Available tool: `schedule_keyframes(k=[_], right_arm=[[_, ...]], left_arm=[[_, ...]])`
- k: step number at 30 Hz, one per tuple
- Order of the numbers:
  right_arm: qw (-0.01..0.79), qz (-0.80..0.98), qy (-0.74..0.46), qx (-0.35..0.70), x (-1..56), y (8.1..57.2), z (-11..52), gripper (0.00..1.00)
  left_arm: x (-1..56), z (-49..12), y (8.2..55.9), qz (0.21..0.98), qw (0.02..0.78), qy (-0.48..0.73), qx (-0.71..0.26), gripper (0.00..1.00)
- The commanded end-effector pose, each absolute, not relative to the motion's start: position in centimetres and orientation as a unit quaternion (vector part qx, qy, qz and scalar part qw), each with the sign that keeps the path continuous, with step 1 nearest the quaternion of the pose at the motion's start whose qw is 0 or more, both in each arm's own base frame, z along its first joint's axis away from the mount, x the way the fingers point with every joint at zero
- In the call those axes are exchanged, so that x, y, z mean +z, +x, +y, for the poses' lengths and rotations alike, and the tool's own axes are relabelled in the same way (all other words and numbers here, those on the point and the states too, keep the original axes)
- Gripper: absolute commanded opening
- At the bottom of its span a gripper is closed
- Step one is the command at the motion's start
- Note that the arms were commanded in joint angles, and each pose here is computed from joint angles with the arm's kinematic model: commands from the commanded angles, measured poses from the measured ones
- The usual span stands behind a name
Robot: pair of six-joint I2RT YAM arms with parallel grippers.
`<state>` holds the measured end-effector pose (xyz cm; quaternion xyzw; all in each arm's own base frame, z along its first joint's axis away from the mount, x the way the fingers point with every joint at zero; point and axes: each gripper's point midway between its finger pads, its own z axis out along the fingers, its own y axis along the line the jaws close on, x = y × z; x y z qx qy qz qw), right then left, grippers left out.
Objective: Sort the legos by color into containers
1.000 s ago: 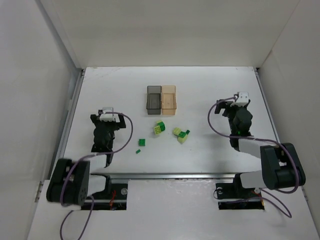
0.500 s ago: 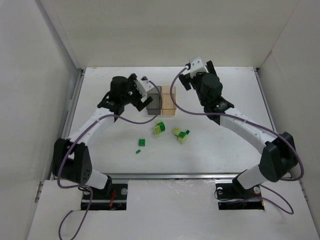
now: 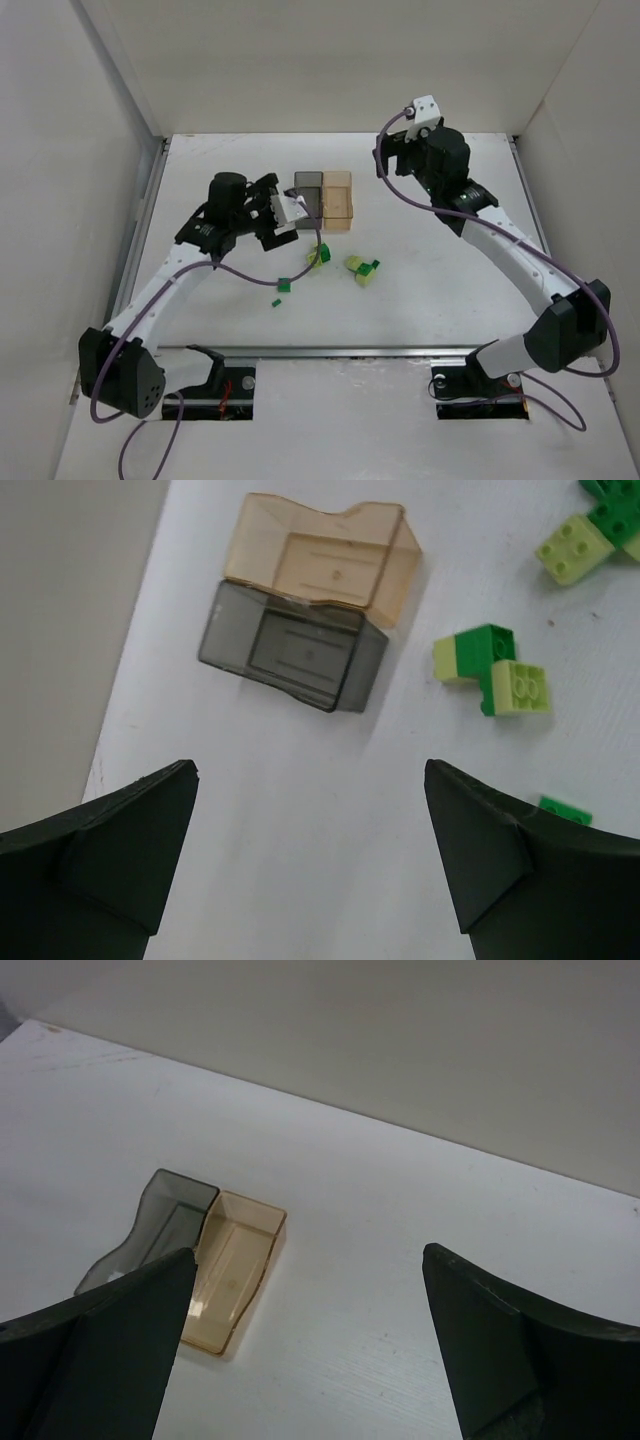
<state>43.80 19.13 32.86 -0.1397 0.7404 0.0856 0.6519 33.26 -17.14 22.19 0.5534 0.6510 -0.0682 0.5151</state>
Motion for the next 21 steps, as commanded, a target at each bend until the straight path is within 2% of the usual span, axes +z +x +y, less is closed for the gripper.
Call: schedule_keyframes(k=[1,3,6,7,10,11,21], right_arm=[[0.617,0.753,-0.167,0.156,32.0,41.4,21.0,1.00],[0.598,0.763,-0.178,0.166,30.8,40.1,21.8,1.00],[0.576,0.775,-0.192,0.177,29.5,38.1,22.8,1.00],[0.566,0.781,-0.193,0.180,29.3,37.3,22.8,1.00],[0.544,0.793,-0.202,0.185,28.4,35.9,23.5,1.00],[0.533,0.799,-0.204,0.189,27.9,35.3,23.8,1.00],[0.526,0.807,-0.201,0.179,27.0,34.5,23.7,1.00]], left_arm=[[15.7,-17.6,29.6,0.630,0.400,0.656,-0.109,0.94],[12.9,-16.8,28.1,0.648,0.338,0.674,-0.110,0.83],[9.6,-16.3,27.8,0.666,0.270,0.687,-0.109,0.80],[8.6,-16.3,27.6,0.668,0.242,0.693,-0.123,0.75],[7.2,-16.3,26.0,0.645,0.191,0.723,-0.159,0.75],[6.5,-16.4,25.9,0.644,0.177,0.724,-0.171,0.79],[4.2,-17.1,23.9,0.646,0.145,0.725,-0.187,0.78]])
